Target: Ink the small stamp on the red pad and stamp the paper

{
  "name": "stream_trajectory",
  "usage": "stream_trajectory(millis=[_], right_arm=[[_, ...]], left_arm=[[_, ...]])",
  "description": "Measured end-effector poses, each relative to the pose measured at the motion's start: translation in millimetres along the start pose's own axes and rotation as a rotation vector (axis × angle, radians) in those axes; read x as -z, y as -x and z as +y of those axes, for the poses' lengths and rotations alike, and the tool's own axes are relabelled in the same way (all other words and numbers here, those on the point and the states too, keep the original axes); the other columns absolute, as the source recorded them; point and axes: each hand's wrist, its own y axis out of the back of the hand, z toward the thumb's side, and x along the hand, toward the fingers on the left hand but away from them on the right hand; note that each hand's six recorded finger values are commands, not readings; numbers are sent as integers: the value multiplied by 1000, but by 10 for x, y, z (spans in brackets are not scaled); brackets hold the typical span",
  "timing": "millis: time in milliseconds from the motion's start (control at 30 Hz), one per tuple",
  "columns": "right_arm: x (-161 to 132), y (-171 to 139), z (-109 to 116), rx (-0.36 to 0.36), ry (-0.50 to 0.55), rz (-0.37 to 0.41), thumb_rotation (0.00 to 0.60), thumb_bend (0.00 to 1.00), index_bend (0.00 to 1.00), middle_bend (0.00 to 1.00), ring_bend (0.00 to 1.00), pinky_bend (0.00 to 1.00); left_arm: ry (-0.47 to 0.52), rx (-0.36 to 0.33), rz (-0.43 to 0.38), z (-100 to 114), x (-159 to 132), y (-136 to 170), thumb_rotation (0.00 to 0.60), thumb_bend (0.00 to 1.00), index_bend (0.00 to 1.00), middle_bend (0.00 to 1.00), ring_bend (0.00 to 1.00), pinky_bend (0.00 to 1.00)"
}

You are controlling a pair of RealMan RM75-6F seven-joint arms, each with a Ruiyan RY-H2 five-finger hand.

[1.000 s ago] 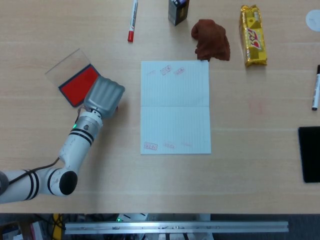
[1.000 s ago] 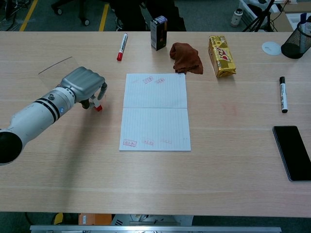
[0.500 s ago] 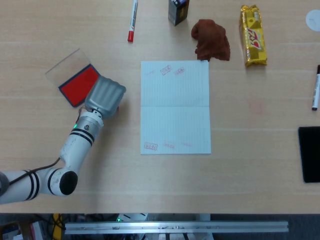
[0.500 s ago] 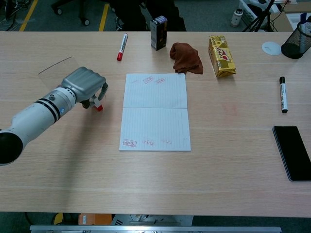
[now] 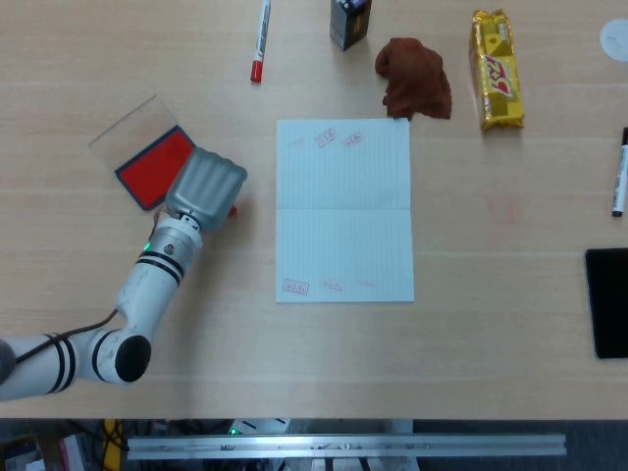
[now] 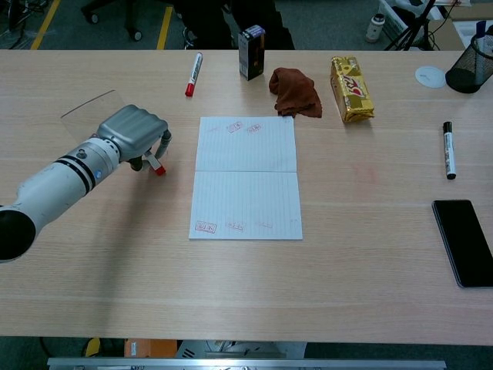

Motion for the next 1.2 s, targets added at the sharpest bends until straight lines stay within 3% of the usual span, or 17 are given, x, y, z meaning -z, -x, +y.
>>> stream_trajectory(millis=[200,500,833,1200], right_arm=[[4,-6,2,0,-1,-2,600,194,69,178,87,155],[-14,-1,-5,0,1,2,600,194,69,178,87,155],[-33,2,-5,-1,-4,1,600,194,69,180,87,155],[-49,2,7,-1,-10,-4,600,194,69,182,87,155]], left_arm=[[-17,-15,-3,65,42,13,600,276,584,1000,1000,1000],[-41,-46,39,209,324,44,600,275,588,1000,1000,1000],[-100,-34,98,111,593,-48,600,276,589,1000,1000,1000],[-122,-25,109,-7,644,-137,600,275,593,1000,1000,1000]])
